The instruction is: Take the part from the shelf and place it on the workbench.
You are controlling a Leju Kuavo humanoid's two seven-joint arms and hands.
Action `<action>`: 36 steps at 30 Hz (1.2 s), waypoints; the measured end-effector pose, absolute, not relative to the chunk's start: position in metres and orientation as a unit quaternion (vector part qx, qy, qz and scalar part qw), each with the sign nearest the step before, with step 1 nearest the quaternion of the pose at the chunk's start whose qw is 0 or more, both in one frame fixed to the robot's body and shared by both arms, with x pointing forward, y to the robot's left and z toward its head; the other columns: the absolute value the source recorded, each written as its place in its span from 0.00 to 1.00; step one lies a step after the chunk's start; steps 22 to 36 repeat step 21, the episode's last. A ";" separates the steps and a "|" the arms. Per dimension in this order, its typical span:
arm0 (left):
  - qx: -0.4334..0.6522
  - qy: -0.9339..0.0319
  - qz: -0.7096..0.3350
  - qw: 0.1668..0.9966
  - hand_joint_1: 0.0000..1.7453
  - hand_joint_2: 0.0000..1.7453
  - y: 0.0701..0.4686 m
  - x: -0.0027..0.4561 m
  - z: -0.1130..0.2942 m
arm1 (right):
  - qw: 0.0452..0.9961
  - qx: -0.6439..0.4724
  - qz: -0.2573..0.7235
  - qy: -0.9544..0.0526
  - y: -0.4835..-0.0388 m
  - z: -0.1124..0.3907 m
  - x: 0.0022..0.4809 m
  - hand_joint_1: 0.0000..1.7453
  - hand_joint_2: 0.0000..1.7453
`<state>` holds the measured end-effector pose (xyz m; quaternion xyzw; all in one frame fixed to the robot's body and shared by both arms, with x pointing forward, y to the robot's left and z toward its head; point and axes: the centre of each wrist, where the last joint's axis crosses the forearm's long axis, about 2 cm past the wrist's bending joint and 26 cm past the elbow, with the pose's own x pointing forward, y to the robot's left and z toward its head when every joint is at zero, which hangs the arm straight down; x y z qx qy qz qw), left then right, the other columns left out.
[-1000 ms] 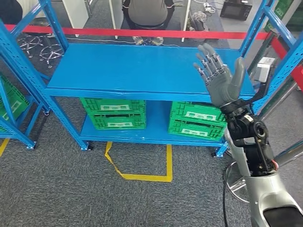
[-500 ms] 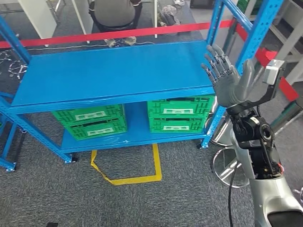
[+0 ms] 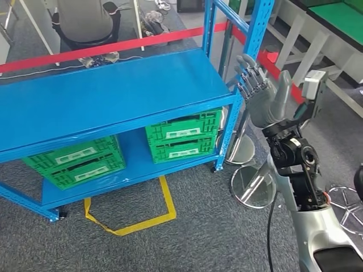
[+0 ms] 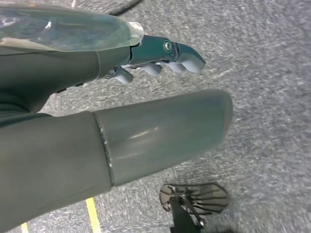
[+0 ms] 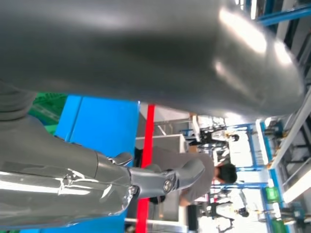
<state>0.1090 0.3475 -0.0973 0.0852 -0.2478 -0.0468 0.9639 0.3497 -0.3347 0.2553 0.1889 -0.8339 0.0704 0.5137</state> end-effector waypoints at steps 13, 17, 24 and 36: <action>0.084 -0.244 -0.048 0.965 0.00 0.00 0.348 0.107 -0.098 | 0.519 0.170 0.074 -0.834 -0.337 0.254 0.349 0.00 0.00; 0.084 -0.244 -0.048 0.965 0.00 0.00 0.348 0.107 -0.098 | 0.521 0.168 0.079 -0.833 -0.337 0.254 0.349 0.00 0.00; 0.083 -0.244 -0.048 0.965 0.00 0.00 0.348 0.107 -0.098 | 0.522 0.168 0.079 -0.832 -0.337 0.254 0.349 0.00 0.00; 0.083 -0.244 -0.048 0.965 0.00 0.00 0.348 0.107 -0.098 | 0.522 0.168 0.079 -0.832 -0.337 0.254 0.349 0.00 0.00</action>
